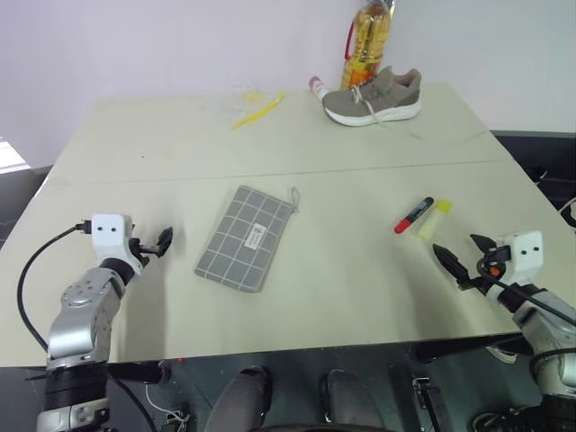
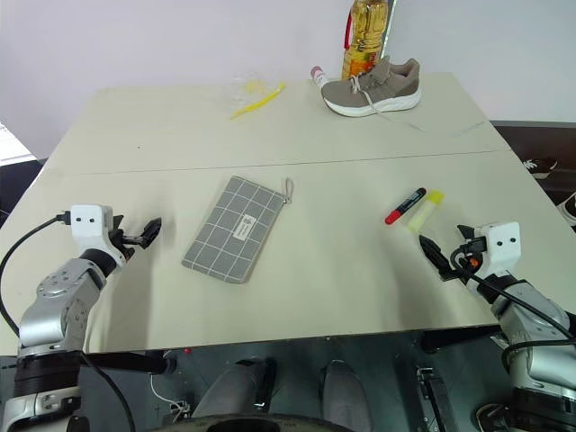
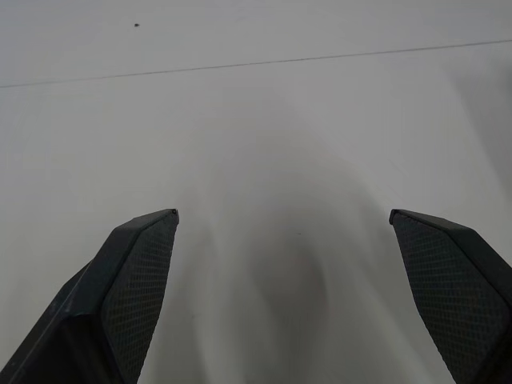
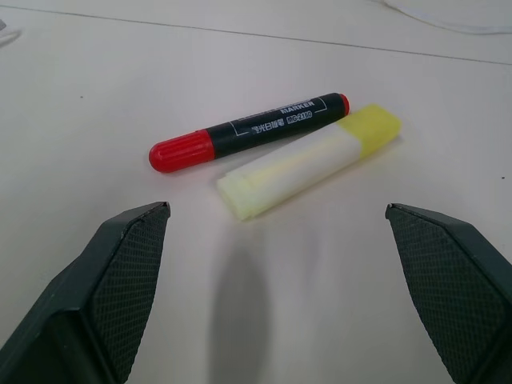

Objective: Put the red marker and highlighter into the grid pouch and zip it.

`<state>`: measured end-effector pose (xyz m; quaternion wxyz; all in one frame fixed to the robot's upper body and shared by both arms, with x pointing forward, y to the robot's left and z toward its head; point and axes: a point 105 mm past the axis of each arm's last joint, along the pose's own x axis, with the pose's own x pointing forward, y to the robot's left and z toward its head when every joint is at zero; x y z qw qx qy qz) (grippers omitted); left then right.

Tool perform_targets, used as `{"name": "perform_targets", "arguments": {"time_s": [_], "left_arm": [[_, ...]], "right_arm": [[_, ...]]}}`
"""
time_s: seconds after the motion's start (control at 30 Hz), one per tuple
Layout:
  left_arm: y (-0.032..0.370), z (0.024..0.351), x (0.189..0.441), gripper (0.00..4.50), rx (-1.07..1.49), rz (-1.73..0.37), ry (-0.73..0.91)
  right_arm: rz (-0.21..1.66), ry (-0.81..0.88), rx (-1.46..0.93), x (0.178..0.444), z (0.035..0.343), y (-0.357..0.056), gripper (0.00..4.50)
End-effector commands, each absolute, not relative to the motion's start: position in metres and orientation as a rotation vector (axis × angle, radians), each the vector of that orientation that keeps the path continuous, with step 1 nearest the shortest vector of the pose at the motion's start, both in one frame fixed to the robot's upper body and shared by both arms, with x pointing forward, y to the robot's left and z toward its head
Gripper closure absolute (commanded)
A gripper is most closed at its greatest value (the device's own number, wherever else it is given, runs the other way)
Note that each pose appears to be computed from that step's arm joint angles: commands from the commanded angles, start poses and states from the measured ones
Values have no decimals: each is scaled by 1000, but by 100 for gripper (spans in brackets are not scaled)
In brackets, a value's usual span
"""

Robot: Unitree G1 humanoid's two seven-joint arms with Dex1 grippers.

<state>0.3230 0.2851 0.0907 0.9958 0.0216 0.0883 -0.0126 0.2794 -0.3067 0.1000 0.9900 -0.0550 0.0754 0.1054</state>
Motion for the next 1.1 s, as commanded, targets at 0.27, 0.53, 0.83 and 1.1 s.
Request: {"name": "perform_targets", "arguments": {"time_s": [0.27, 0.53, 0.83, 1.1], "left_arm": [[284, 109, 328, 4, 49, -34, 110], [274, 114, 323, 4, 2, -57, 70], [263, 115, 322, 4, 8, -101, 64], [257, 123, 304, 4, 107, -172, 23]], "right_arm": [[232, 82, -125, 285, 116, -297, 0], [248, 82, -130, 291, 114, -289, 0], [268, 32, -122, 301, 130, -282, 0], [473, 6, -110, 322, 149, -210, 0]]}}
